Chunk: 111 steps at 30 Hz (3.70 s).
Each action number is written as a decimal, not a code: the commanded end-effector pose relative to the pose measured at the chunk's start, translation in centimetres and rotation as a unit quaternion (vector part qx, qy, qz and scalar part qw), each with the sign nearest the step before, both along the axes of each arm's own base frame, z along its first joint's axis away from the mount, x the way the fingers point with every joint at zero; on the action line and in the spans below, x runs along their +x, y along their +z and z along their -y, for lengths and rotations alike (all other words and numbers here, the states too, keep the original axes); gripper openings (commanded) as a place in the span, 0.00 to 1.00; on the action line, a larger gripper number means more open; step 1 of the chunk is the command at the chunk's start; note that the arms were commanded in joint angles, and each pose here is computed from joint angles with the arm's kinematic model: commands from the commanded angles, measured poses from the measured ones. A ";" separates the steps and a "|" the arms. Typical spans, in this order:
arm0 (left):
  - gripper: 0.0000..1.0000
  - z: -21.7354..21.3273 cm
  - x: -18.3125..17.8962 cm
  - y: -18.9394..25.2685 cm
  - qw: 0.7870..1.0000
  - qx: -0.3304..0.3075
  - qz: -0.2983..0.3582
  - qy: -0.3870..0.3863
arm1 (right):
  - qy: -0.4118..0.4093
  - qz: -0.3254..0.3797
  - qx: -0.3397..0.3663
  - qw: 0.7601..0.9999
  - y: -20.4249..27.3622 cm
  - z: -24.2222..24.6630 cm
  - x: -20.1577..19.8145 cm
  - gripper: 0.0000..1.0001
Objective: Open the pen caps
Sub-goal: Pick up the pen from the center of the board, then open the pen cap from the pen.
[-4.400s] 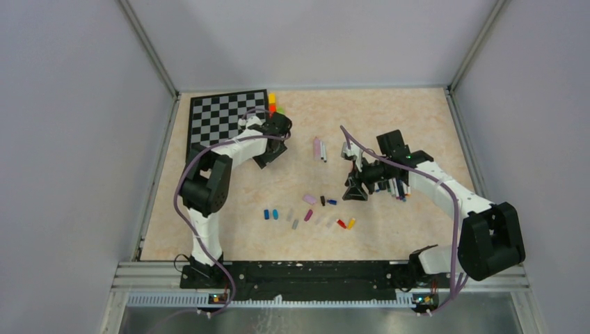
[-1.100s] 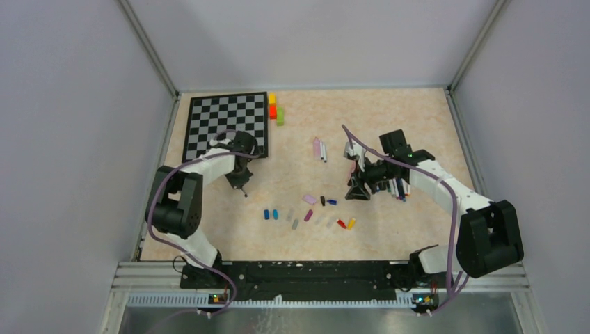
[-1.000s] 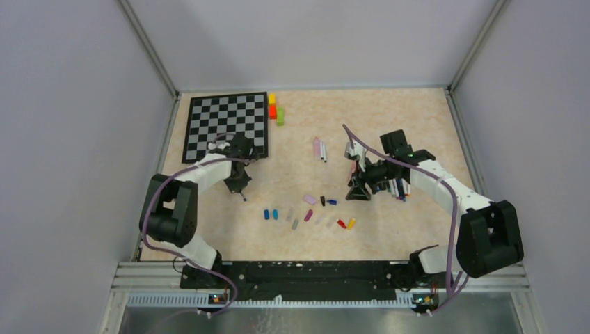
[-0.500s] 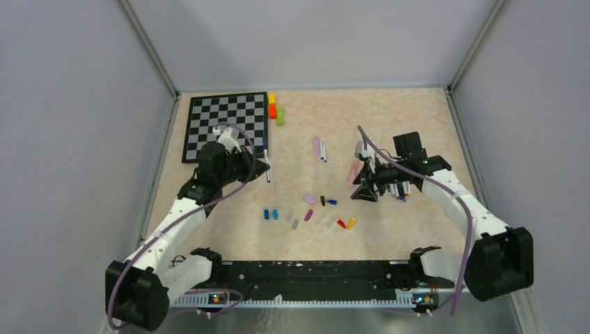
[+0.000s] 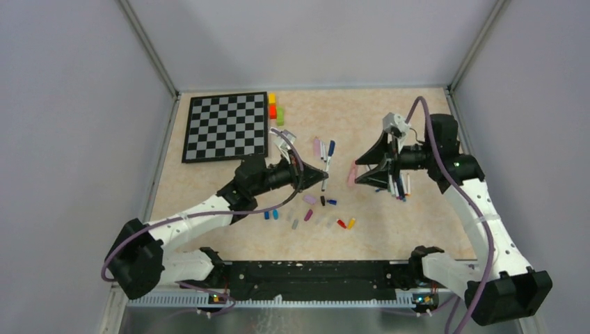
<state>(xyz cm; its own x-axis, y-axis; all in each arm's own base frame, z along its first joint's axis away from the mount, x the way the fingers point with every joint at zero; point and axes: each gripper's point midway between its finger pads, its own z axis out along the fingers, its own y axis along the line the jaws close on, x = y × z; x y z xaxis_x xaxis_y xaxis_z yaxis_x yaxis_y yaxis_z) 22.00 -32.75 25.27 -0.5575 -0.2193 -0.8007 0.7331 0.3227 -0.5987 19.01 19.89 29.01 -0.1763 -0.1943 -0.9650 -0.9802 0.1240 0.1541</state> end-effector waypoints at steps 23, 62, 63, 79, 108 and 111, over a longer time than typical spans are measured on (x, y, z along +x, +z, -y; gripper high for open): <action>0.00 8.3 -0.3 2.8 0.997 -0.047 0.056 0.027 | -0.138 -0.234 0.158 0.949 -0.5 0.0 3.3 0.52; 0.12 8.9 -1.0 2.8 0.997 -0.055 0.059 0.006 | -0.123 -0.229 0.159 0.952 -1.7 -0.5 3.9 0.01; 0.15 8.9 -1.0 2.8 0.997 -0.054 0.059 0.006 | -0.120 -0.227 0.159 0.953 -1.6 -0.5 3.8 0.00; 0.99 1.2 -0.9 4.7 0.990 -0.066 0.100 0.069 | -0.024 -0.116 0.072 0.990 -5.0 0.0 1.3 0.00; 0.71 6.8 0.1 4.9 0.986 -0.142 0.039 -0.074 | 0.001 -0.151 0.079 0.985 -6.8 -0.3 1.3 0.00; 0.67 7.1 -0.1 4.8 0.985 -0.146 0.038 -0.080 | 0.001 -0.152 0.080 0.985 -6.8 -0.3 1.2 0.00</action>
